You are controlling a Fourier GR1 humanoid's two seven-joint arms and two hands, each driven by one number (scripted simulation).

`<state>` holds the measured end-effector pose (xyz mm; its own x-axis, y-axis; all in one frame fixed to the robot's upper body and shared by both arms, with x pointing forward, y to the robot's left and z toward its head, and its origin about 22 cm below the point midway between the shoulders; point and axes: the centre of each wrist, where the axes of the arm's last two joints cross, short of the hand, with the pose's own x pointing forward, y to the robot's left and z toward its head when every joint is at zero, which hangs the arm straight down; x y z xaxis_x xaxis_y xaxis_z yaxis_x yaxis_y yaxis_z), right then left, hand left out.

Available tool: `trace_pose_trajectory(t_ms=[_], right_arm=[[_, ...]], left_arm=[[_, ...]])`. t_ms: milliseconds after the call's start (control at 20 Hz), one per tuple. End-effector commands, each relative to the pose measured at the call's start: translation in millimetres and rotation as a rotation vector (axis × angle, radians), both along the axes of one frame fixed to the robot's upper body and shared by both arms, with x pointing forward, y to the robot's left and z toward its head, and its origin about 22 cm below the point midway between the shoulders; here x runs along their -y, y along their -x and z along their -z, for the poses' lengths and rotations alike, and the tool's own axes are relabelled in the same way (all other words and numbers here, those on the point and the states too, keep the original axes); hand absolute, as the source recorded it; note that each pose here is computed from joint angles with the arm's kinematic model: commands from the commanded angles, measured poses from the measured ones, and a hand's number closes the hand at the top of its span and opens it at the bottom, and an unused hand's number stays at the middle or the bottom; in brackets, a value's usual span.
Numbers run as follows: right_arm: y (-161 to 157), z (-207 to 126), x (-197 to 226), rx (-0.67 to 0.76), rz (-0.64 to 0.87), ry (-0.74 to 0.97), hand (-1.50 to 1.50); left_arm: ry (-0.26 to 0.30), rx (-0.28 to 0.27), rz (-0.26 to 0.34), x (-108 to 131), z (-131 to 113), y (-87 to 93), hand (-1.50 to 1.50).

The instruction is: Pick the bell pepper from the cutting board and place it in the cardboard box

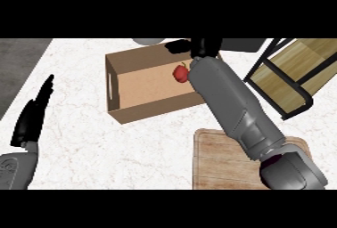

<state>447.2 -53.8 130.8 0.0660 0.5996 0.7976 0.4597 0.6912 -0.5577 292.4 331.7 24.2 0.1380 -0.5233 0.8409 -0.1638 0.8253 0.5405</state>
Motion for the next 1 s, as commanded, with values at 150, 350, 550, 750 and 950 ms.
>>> trace_pose_trajectory(t_ms=[150, 350, 550, 750, 950], right_arm=[[-1.4, -4.2, 10.1, 0.168, 0.040, -0.141, -1.50], [5.6, 11.8, 27.8, 0.168, 0.010, -0.226, -1.50], [17.1, 39.4, 61.7, 0.156, 0.047, -0.216, -1.50], [38.8, 40.4, 89.6, 0.158, 0.050, -0.224, -1.50], [62.6, 45.9, 126.3, 0.145, 0.026, -0.172, -1.50]], left_arm=[[0.001, -0.030, -0.053, -20.1, 8.6, 18.1, 0.00], [0.009, -0.044, -0.091, -27.7, 4.3, 22.0, 0.00], [0.009, -0.039, -0.104, -37.2, 18.0, 42.5, 0.00], [0.018, -0.033, -0.114, -38.8, 19.5, 49.3, 0.00], [-0.002, -0.055, -0.150, -44.3, 27.1, 46.1, 0.00]])
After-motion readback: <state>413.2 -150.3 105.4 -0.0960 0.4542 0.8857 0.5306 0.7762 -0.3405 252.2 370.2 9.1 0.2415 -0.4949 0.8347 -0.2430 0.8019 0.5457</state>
